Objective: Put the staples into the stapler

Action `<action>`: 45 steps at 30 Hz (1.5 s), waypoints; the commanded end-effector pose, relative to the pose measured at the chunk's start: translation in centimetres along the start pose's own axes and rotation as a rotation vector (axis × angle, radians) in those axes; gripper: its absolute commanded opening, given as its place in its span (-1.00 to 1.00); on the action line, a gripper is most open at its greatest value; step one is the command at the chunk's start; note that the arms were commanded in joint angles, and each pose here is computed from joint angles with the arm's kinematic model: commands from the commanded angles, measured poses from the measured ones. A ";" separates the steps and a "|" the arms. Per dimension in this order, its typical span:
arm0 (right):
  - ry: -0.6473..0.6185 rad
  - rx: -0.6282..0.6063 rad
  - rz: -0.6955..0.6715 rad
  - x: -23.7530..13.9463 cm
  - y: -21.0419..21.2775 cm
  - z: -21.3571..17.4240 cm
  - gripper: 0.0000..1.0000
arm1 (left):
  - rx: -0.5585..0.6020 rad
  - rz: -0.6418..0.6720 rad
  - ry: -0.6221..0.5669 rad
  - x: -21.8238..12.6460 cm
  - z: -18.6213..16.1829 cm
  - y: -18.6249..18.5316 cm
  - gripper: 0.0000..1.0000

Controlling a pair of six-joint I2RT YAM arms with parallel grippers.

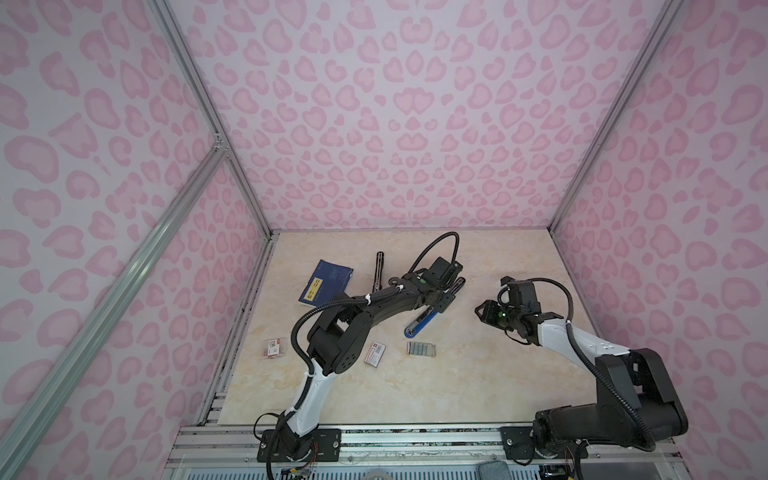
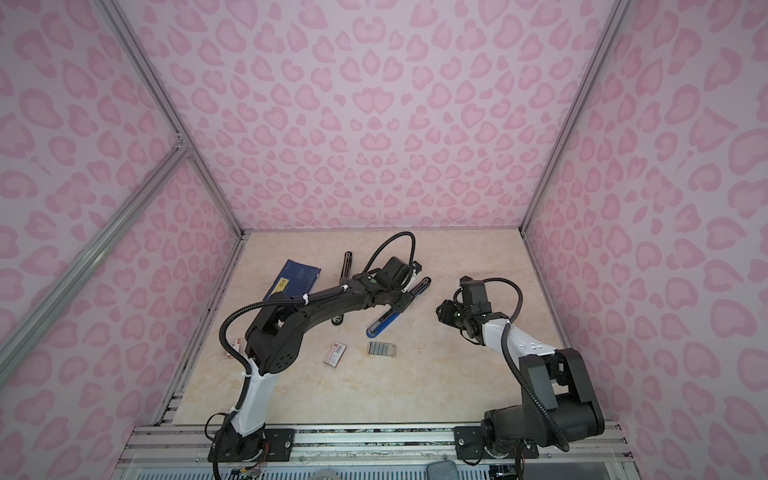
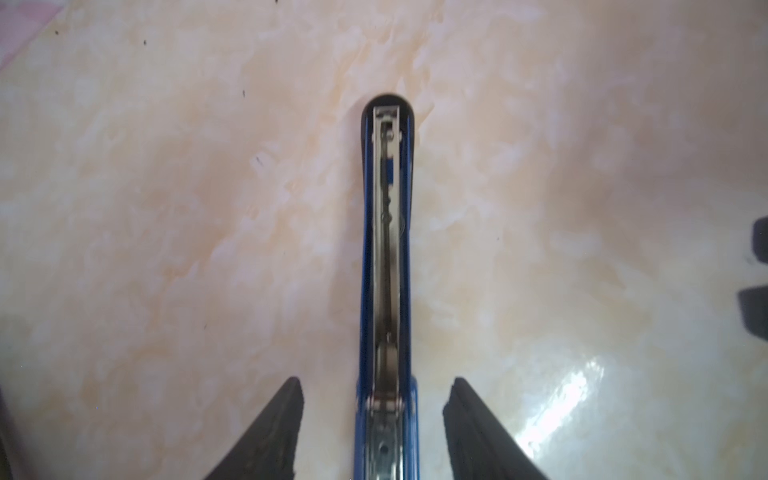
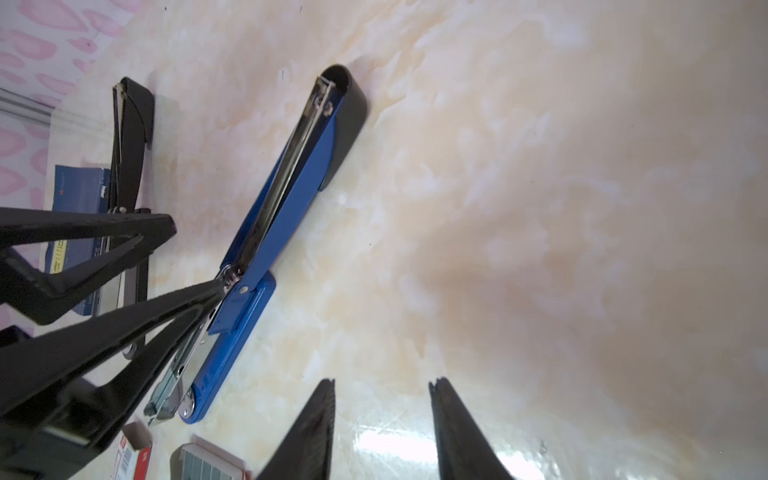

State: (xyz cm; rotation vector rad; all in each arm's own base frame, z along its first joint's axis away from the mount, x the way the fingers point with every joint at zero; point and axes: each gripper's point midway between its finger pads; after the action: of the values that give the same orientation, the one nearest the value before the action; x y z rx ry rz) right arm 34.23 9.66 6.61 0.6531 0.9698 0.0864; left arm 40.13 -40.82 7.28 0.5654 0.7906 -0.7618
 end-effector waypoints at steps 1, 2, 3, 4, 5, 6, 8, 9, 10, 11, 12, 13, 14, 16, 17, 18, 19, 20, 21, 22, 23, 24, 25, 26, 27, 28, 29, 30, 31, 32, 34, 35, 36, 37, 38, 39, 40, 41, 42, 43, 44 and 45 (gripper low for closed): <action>-0.021 0.036 0.060 0.2 0.6 0.9 -0.11 | -0.038 -0.075 0.011 1.5 0.4 -0.9 0.18; -0.024 0.047 0.069 0.2 0.6 1.2 -0.10 | -0.046 -0.080 0.012 2.0 0.6 -0.8 0.18; -0.024 0.055 0.074 0.3 0.6 1.3 -0.10 | -0.052 -0.081 0.016 2.5 0.6 -0.7 0.18; -0.025 0.061 0.081 0.4 0.6 1.4 -0.10 | -0.057 -0.086 0.018 3.0 0.7 -0.6 0.18; -0.026 0.063 0.087 0.5 0.6 1.5 -0.10 | -0.060 -0.085 0.024 3.4 0.6 -0.6 0.18; -0.027 0.065 0.092 0.6 0.7 1.7 -0.10 | -0.062 -0.088 0.023 3.7 0.7 -0.5 0.17; -0.031 0.067 0.097 0.8 0.8 1.9 -0.10 | -0.061 -0.100 0.020 4.1 0.8 -0.6 0.14; -0.036 0.071 0.100 0.9 0.7 2.0 -0.10 | -0.057 -0.109 0.018 4.2 0.9 -0.8 0.11; -0.041 0.077 0.106 1.1 0.7 2.2 -0.10 | -0.055 -0.120 0.017 4.4 0.9 -1.0 0.08; -0.046 0.089 0.117 1.2 0.7 2.5 -0.10 | -0.053 -0.128 0.014 4.5 1.0 -1.1 0.03; -0.048 0.102 0.127 1.5 0.6 2.7 -0.09 | -0.051 -0.136 0.013 4.6 1.0 -1.2 -0.03; -0.054 0.116 0.144 1.8 0.6 3.0 -0.09 | -0.049 -0.142 0.011 4.7 1.1 -1.3 -0.10; -0.061 0.132 0.161 2.1 0.6 3.3 -0.08 | -0.048 -0.148 0.008 4.8 1.1 -1.5 -0.17; -0.073 0.161 0.191 2.7 0.5 3.9 -0.03 | -0.043 -0.155 0.001 4.9 1.3 -1.6 -0.22; -0.079 0.175 0.207 3.0 0.5 4.2 -0.02 | -0.043 -0.157 -0.001 5.0 1.3 -1.6 -0.22; -0.085 0.185 0.217 3.2 0.5 4.4 0.00 | -0.040 -0.156 -0.005 5.0 1.4 -1.6 -0.25; -0.087 0.194 0.228 3.5 0.5 4.6 0.00 | -0.037 -0.157 -0.008 5.0 1.5 -1.7 -0.37; -0.096 0.201 0.238 3.7 0.5 4.9 0.00 | -0.035 -0.159 -0.012 5.0 1.6 -1.7 -0.39; -0.105 0.206 0.245 3.9 0.5 5.1 0.00 | -0.032 -0.157 -0.015 4.9 1.7 -1.7 -0.40; -0.112 0.217 0.255 4.0 0.4 5.4 0.00 | -0.029 -0.159 -0.019 4.9 1.8 -1.7 -0.43; -0.118 0.232 0.269 4.2 0.4 5.6 0.00 | -0.025 -0.157 -0.021 4.9 1.8 -1.7 -0.45; -0.125 0.246 0.289 4.3 0.4 5.9 0.00 | -0.020 -0.157 -0.025 4.9 1.9 -1.8 -0.45; -0.128 0.259 0.305 4.5 0.4 6.0 0.01 | -0.016 -0.158 -0.030 4.9 2.1 -1.9 -0.46; -0.133 0.271 0.326 4.6 0.5 6.3 0.01 | -0.012 -0.156 -0.030 4.9 2.0 -2.0 -0.50; -0.135 0.281 0.346 4.8 0.6 6.4 0.00 | -0.008 -0.156 -0.034 4.9 2.1 -2.1 -0.50; -0.136 0.290 0.360 5.0 0.7 6.6 0.00 | -0.005 -0.154 -0.037 4.9 2.2 -2.2 -0.52; -0.138 0.301 0.375 5.2 0.8 6.7 0.01 | -0.001 -0.148 -0.042 4.8 2.3 -2.3 -0.55; -0.138 0.309 0.389 5.4 0.9 6.8 0.01 | -0.001 -0.143 -0.047 4.7 2.4 -2.3 -0.56; -0.139 0.315 0.405 5.6 1.0 7.0 0.01 | 0.001 -0.141 -0.055 4.6 2.6 -2.4 -0.56; -0.138 0.324 0.423 5.8 1.2 7.0 0.03 | 0.000 -0.138 -0.063 4.4 2.7 -2.4 -0.58; -0.136 0.346 0.446 6.1 1.2 7.1 0.07 | 0.000 -0.135 -0.079 4.1 3.0 -2.5 -0.61; -0.139 0.354 0.460 6.2 1.3 7.2 0.09 | 0.000 -0.135 -0.084 4.0 3.2 -2.6 -0.61; -0.143 0.360 0.474 6.3 1.4 7.2 0.10 | 0.000 -0.134 -0.088 3.8 3.3 -2.6 -0.61; -0.143 0.366 0.487 6.3 1.5 7.2 0.10 | 0.000 -0.136 -0.094 3.6 3.5 -2.7 -0.62; -0.146 0.370 0.500 6.4 1.5 7.3 0.11 | 0.000 -0.136 -0.098 3.5 3.6 -2.7 -0.62; -0.148 0.375 0.514 6.4 1.6 7.3 0.12 | 0.000 -0.138 -0.104 3.3 3.7 -2.8 -0.64; -0.148 0.382 0.523 6.4 1.6 7.3 0.12 | 0.000 -0.138 -0.109 3.1 3.8 -2.7 -0.64; -0.147 0.392 0.528 6.6 1.6 7.3 0.12 | 0.001 -0.140 -0.113 3.0 3.9 -2.8 -0.66; -0.143 0.401 0.536 6.8 1.6 7.2 0.12 | 0.000 -0.138 -0.117 2.8 4.0 -2.8 -0.66; -0.142 0.407 0.545 6.8 1.6 7.3 0.12 | -0.001 -0.138 -0.122 2.6 4.1 -2.8 -0.67; -0.141 0.414 0.553 6.9 1.7 7.3 0.12 | -0.002 -0.140 -0.126 2.5 4.1 -2.8 -0.67; -0.142 0.419 0.563 6.9 1.7 7.3 0.12 | -0.002 -0.141 -0.132 2.3 4.2 -2.8 -0.67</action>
State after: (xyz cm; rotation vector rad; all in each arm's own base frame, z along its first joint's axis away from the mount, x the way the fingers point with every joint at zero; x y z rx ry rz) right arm 43.87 9.76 4.02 1.2583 0.6969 0.2819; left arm 40.28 -45.52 5.14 0.4915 0.7868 -0.9050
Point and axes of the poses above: each gripper's point midway between its finger pads, its own x axis out along the fingers, its own y axis along the line the jaws close on, z = x × y, and after that the axes turned 8 degrees about x, right-handed
